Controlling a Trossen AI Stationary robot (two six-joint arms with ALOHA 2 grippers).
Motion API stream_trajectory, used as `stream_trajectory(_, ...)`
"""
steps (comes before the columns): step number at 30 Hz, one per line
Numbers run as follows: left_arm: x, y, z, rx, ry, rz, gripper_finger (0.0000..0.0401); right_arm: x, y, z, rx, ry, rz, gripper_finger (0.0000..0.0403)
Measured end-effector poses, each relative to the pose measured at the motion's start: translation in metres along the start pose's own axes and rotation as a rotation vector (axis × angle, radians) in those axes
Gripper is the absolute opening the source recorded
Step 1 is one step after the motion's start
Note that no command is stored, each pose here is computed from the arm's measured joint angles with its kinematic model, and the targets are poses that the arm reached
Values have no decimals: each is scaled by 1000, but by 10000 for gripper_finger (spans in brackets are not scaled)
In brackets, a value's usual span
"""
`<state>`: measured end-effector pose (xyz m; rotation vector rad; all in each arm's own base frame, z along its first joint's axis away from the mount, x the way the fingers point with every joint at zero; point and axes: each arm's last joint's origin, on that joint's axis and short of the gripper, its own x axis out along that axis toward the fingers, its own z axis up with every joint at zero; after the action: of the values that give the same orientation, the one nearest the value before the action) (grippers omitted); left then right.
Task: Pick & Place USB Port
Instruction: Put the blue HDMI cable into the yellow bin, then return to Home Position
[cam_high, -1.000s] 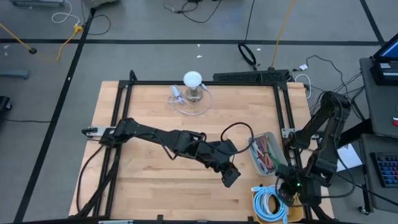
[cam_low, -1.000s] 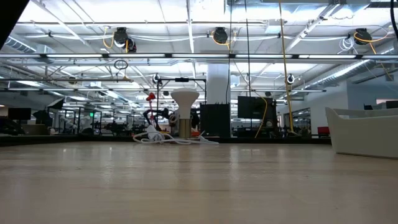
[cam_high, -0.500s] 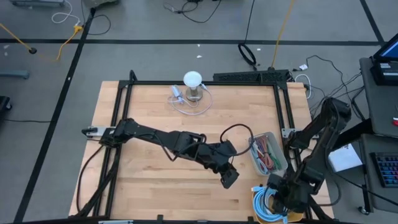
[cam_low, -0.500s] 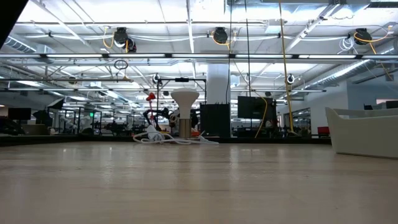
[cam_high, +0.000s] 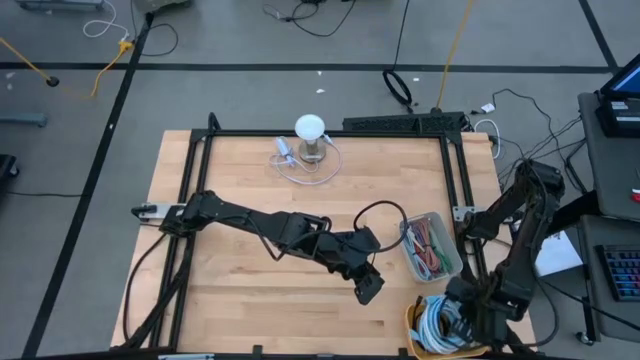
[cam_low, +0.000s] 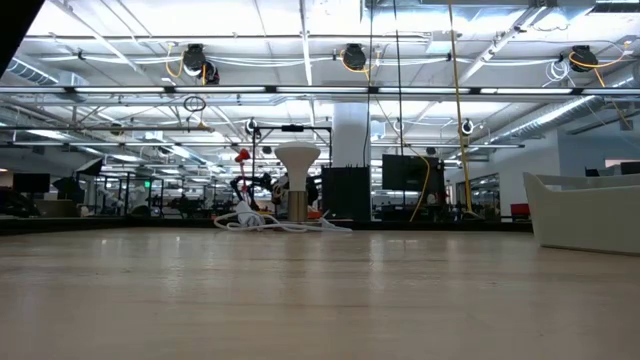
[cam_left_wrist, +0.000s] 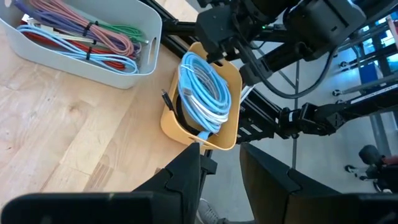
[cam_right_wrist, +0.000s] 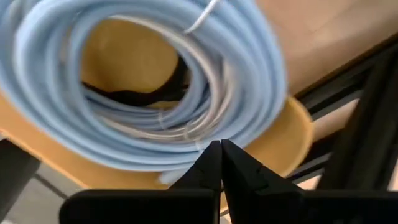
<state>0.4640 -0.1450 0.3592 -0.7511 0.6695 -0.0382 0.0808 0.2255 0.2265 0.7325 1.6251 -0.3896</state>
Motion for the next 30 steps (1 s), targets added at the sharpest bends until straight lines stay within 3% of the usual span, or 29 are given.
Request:
stream_trajectory(10,0,0,0,5,-29,21,117,-10,14,0,-14,-75,139,0)
stream_trajectory(14,-1,-7,2,69,-171,60,103,-36,24,7,-59,-205,184,0)
stream_trajectory(17,-8,-19,5,167,-284,46,59,-65,33,15,-141,-386,266,0)
stream_trajectory(20,-28,-33,8,272,-339,17,11,-98,39,22,-239,-630,380,0)
stream_trajectory(24,-67,-37,13,328,-321,53,5,-136,34,30,-411,-908,435,0)
stream_trajectory(30,-124,-27,4,360,-226,258,2,-174,14,48,-547,-1060,449,0)
